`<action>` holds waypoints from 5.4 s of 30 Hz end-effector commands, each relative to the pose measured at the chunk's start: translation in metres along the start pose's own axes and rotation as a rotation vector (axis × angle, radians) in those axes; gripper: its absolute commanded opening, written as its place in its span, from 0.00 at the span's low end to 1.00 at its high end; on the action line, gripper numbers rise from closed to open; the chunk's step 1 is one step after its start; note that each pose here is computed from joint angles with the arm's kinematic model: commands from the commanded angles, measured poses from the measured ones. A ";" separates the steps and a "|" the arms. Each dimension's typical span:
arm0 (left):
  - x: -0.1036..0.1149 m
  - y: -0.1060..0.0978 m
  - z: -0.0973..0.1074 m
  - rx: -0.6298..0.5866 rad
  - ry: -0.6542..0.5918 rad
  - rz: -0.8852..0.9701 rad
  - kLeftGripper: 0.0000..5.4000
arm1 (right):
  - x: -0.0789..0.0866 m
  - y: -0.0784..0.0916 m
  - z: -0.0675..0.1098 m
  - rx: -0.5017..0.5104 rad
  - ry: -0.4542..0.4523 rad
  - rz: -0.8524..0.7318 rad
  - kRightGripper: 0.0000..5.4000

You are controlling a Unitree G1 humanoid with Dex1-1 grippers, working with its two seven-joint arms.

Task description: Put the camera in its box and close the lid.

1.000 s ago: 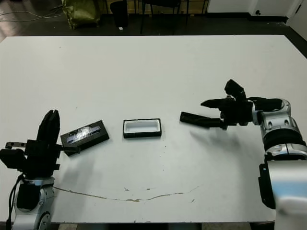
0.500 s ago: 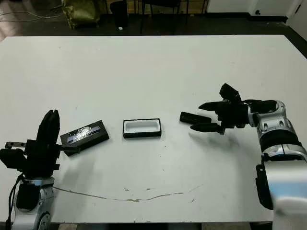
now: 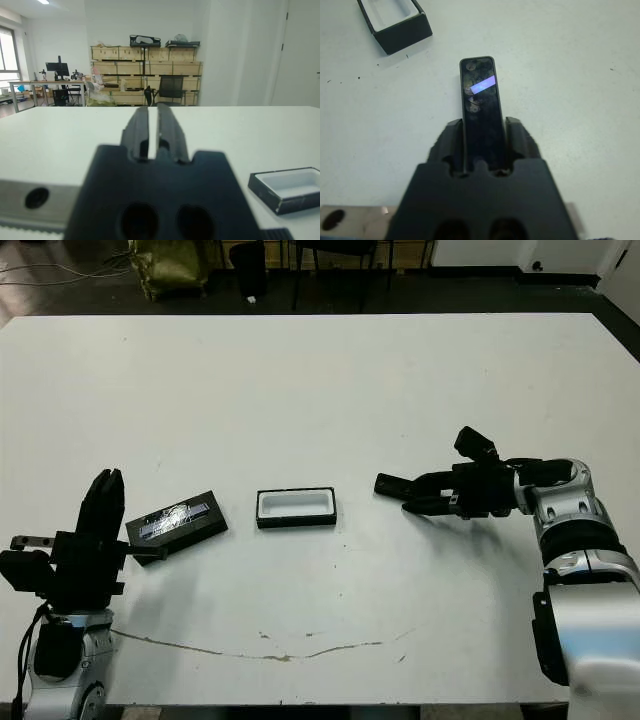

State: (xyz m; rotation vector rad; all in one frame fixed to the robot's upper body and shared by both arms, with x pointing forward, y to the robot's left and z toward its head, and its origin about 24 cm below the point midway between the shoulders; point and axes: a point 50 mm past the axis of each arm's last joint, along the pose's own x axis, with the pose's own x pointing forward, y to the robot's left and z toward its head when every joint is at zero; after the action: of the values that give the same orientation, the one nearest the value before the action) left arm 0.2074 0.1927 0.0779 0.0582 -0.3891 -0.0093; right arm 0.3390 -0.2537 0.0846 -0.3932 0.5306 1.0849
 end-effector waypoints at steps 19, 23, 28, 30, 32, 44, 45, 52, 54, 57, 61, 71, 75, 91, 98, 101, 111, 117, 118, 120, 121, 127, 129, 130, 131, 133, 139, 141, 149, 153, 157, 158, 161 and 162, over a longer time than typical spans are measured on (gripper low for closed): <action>-0.003 0.001 -0.003 0.021 0.037 0.002 0.00 | -0.003 0.002 -0.009 0.026 -0.048 -0.083 0.07; -0.003 0.001 -0.003 0.010 0.037 -0.002 0.00 | -0.005 -0.003 0.006 0.016 -0.074 -0.077 0.07; -0.003 0.001 -0.003 0.015 0.039 0.002 0.00 | -0.002 -0.006 0.037 0.003 -0.116 0.038 0.07; -0.003 0.000 -0.002 0.018 0.036 -0.002 0.00 | 0.004 -0.005 0.050 -0.031 -0.129 0.104 0.07; -0.002 0.000 -0.002 0.012 0.036 -0.004 0.00 | 0.011 -0.003 0.063 -0.087 -0.110 0.160 0.07; -0.004 -0.001 -0.004 -0.001 0.051 0.006 0.00 | 0.056 0.026 0.114 -0.290 -0.032 0.384 0.07; -0.004 -0.001 -0.004 0.002 0.051 0.007 0.00 | 0.059 0.028 0.116 -0.291 -0.031 0.400 0.07; -0.004 0.000 -0.006 -0.014 0.037 0.003 0.00 | 0.067 0.039 0.123 -0.315 -0.004 0.429 0.07; -0.004 0.000 -0.006 -0.007 0.032 0.003 0.00 | 0.068 0.040 0.122 -0.304 0.000 0.436 0.07; -0.005 0.001 -0.006 0.001 0.032 0.002 0.00 | 0.070 0.041 0.122 -0.293 0.000 0.440 0.07; -0.006 0.001 -0.006 0.004 0.039 0.008 0.00 | 0.072 0.042 0.121 -0.291 -0.002 0.437 0.07; -0.006 0.002 -0.005 -0.002 0.034 0.008 0.00 | 0.077 0.041 0.115 -0.231 0.000 0.358 0.07; -0.007 0.002 -0.006 0.001 0.033 0.006 0.00 | 0.078 0.043 0.115 -0.243 -0.010 0.327 0.07; -0.008 0.001 -0.006 0.007 0.034 0.008 0.00 | 0.085 0.057 0.118 -0.315 0.063 0.286 0.07; -0.009 0.000 -0.006 0.005 0.039 0.012 0.00 | 0.086 0.060 0.119 -0.334 0.094 0.279 0.07; -0.009 0.000 -0.006 0.007 0.034 0.010 0.00 | 0.086 0.060 0.118 -0.335 0.100 0.275 0.07; -0.010 -0.001 -0.007 -0.018 0.042 0.005 0.00 | 0.086 0.057 0.116 -0.330 0.116 0.242 0.07; -0.010 -0.001 -0.007 -0.005 0.039 0.006 0.00 | 0.086 0.055 0.117 -0.344 0.119 0.231 0.07; -0.010 -0.001 -0.007 -0.005 0.037 0.006 0.00 | 0.086 0.055 0.117 -0.345 0.120 0.230 0.07; -0.010 -0.001 -0.007 -0.006 0.036 0.005 0.00 | 0.086 0.055 0.118 -0.343 0.125 0.226 0.07; -0.010 -0.001 -0.007 -0.004 0.037 0.006 0.00 | 0.087 0.055 0.118 -0.344 0.127 0.225 0.07; -0.010 -0.002 -0.007 -0.003 0.048 0.010 0.00 | 0.091 0.058 0.116 -0.346 0.144 0.235 0.07; -0.010 -0.002 -0.007 -0.006 0.045 0.007 0.00 | 0.093 0.059 0.115 -0.351 0.151 0.239 0.07; -0.010 -0.002 -0.007 -0.007 0.044 0.007 0.00 | 0.093 0.059 0.115 -0.351 0.155 0.241 0.07; -0.010 -0.002 -0.007 -0.006 0.044 0.008 0.00 | 0.094 0.060 0.115 -0.352 0.159 0.244 0.07; -0.011 -0.002 -0.007 -0.002 0.042 0.012 0.00 | 0.095 0.061 0.116 -0.369 0.170 0.249 0.07; -0.012 -0.002 -0.007 -0.002 0.047 0.011 0.00 | 0.100 0.064 0.115 -0.370 0.180 0.271 0.07; -0.012 -0.002 -0.007 -0.004 0.048 0.014 0.00 | 0.101 0.065 0.116 -0.367 0.184 0.279 0.07; -0.012 -0.002 -0.007 -0.007 0.049 0.005 0.00 | 0.106 0.068 0.119 -0.377 0.189 0.284 0.07; -0.012 -0.003 -0.007 -0.012 0.045 0.000 0.00 | 0.108 0.070 0.121 -0.385 0.190 0.288 0.07; -0.012 -0.003 -0.007 -0.015 0.054 0.008 0.00 | 0.109 0.072 0.123 -0.413 0.184 0.292 0.07; -0.012 -0.002 -0.007 -0.012 0.053 0.007 0.00 | 0.109 0.072 0.123 -0.422 0.180 0.295 0.07; -0.012 -0.002 -0.007 -0.001 0.052 0.008 0.00 | 0.108 0.071 0.123 -0.416 0.173 0.299 0.07; -0.012 -0.002 -0.006 -0.002 0.054 0.008 0.00 | 0.108 0.070 0.123 -0.398 0.168 0.289 0.07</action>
State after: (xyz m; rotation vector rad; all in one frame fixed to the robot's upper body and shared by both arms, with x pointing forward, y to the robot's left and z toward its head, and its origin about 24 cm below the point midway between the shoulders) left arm 0.2002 0.1897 0.0721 0.0482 -0.3725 -0.0075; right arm 0.3442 -0.0836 0.1268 -0.8001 0.5093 1.4261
